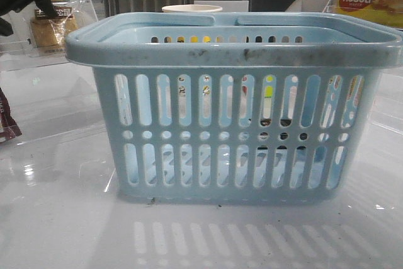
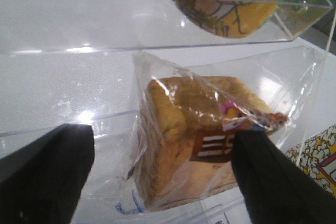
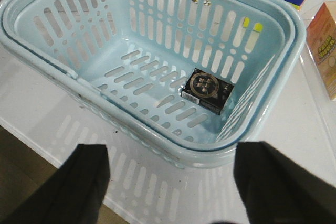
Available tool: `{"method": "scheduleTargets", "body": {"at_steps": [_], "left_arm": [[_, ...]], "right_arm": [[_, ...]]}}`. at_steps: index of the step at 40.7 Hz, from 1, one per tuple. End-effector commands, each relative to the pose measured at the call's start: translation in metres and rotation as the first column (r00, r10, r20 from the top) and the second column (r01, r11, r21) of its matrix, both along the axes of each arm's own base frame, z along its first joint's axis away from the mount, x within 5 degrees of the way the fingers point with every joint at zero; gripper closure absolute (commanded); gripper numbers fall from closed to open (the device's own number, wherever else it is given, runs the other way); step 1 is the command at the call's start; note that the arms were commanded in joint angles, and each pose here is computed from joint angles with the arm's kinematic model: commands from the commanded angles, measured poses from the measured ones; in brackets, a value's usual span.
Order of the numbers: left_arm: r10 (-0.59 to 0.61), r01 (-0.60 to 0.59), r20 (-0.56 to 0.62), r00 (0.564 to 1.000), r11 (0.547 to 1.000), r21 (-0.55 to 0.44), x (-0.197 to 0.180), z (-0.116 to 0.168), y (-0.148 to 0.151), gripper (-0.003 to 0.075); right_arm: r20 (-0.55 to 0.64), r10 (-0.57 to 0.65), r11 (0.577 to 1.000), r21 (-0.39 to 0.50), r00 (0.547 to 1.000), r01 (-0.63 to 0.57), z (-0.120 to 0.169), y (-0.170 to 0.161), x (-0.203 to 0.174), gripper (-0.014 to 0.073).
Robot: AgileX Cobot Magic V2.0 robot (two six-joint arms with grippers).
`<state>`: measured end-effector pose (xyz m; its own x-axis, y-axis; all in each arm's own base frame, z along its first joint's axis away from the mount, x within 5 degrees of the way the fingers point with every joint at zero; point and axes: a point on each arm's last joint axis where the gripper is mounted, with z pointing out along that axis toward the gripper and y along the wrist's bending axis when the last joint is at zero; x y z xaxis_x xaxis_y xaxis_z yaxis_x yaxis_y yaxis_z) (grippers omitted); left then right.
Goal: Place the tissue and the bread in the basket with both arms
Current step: 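Grasp the wrapped bread pastry with the left gripper and lift it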
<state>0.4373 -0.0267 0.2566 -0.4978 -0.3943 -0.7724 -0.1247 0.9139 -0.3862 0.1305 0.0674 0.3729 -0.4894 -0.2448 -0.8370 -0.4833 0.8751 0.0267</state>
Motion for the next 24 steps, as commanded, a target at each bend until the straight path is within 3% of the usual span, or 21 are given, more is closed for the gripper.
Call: {"method": "scheduleTargets", "body": {"at_steps": [1, 19, 24], "left_arm": [[0.037, -0.034, 0.163, 0.986, 0.999, -0.016, 0.002, 0.038, 0.000, 0.0139], [0.012, -0.010, 0.117, 0.993, 1.000, -0.021, 0.013, 0.031, -0.003, 0.0143], [0.010, -0.008, 0.111, 0.994, 1.000, -0.021, 0.013, 0.031, -0.003, 0.0232]], "right_arm": [[0.099, -0.003, 0.999, 0.033, 0.995, 0.000, 0.015, 0.000, 0.001, 0.0002], [0.099, -0.003, 0.999, 0.033, 0.995, 0.000, 0.015, 0.000, 0.001, 0.0002], [0.099, -0.003, 0.999, 0.033, 0.995, 0.000, 0.015, 0.000, 0.001, 0.0002]]}}
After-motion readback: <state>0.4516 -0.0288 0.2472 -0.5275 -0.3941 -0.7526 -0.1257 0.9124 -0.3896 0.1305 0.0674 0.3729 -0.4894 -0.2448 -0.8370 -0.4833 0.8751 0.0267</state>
